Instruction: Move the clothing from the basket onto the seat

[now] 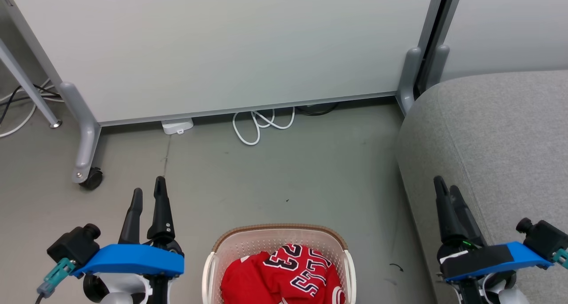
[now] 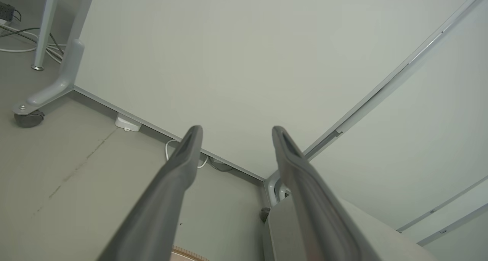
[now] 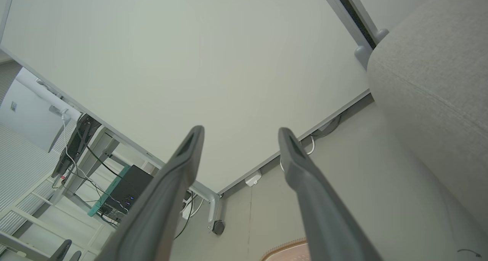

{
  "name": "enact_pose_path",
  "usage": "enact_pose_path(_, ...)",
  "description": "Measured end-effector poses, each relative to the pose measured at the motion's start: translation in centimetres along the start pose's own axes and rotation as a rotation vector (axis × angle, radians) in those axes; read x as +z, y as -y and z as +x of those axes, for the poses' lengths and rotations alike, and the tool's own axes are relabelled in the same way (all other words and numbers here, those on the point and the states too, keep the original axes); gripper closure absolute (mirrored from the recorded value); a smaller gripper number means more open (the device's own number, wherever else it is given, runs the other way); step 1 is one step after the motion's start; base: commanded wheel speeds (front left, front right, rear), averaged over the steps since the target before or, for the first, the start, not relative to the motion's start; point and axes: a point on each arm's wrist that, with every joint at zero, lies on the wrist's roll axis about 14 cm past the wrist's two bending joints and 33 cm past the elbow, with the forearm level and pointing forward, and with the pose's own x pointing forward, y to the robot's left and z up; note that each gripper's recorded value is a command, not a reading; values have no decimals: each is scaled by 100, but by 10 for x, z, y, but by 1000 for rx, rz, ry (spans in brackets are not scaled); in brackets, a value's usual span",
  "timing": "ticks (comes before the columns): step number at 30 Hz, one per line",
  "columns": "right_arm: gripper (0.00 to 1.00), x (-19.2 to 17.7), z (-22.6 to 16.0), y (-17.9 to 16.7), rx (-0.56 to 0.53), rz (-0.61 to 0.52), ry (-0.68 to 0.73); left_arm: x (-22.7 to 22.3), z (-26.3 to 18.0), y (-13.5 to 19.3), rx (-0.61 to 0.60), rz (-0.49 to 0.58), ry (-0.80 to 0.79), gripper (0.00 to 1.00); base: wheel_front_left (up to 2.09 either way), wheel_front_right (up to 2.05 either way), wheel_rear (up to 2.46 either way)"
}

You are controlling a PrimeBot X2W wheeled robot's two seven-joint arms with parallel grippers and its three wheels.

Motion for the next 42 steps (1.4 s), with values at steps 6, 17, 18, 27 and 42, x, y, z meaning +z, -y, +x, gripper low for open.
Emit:
enact_pose_path(6, 0, -2, 2, -6, 25, -87, -1, -5, 1, 4, -18, 104, -11, 0, 0, 0, 0)
enact_pose_path(17, 0, -9, 3, -9, 47, -228, -13, -12, 3, 12, -59, 265, -21, 0, 0, 0, 0)
enact_pose_path(18, 0, -9, 4, -9, 48, -239, -12, -12, 4, 13, -61, 278, -20, 0, 0, 0, 0)
enact_pose_path(27, 0, -10, 7, -11, 67, -329, -10, -17, 6, 16, -84, 378, -24, 0, 0, 0, 0)
enact_pose_path(42, 0, -15, 12, -21, 116, -461, -5, -22, 7, 22, -124, 522, -17, 0, 0, 0, 0)
